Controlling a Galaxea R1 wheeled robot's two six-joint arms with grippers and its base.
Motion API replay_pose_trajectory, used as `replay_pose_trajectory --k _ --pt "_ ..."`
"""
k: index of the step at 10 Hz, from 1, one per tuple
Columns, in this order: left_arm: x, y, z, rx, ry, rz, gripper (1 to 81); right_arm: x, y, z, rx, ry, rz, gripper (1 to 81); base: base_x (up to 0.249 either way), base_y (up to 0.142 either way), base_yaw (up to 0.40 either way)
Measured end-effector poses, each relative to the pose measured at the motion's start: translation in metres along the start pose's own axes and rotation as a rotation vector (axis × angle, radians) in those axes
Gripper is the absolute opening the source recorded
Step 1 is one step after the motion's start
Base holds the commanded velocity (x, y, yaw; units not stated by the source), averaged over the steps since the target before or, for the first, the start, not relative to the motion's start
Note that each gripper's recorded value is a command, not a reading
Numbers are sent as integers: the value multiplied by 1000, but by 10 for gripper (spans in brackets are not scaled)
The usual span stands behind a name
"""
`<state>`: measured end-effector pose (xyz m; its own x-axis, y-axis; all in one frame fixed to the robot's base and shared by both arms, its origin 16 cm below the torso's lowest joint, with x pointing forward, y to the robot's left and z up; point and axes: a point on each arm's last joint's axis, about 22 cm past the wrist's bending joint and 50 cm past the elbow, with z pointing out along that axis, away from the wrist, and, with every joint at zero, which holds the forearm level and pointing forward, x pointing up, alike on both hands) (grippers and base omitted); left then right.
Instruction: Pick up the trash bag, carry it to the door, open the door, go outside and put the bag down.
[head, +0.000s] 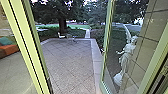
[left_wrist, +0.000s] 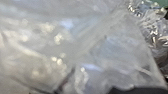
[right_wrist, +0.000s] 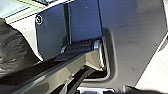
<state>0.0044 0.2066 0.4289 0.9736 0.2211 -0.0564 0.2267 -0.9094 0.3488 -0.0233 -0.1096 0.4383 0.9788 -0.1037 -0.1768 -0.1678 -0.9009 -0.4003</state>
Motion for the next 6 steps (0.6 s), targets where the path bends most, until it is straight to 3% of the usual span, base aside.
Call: replay_pose_trajectory --k 4,6 --pt "0 2 1 -2 0 0 10 1 2 3 -16 4 1 811 0 0 0" --pt "-2 13 5 -11 -3 0 10 1 2 4 -23 6 1 811 0 0 0"
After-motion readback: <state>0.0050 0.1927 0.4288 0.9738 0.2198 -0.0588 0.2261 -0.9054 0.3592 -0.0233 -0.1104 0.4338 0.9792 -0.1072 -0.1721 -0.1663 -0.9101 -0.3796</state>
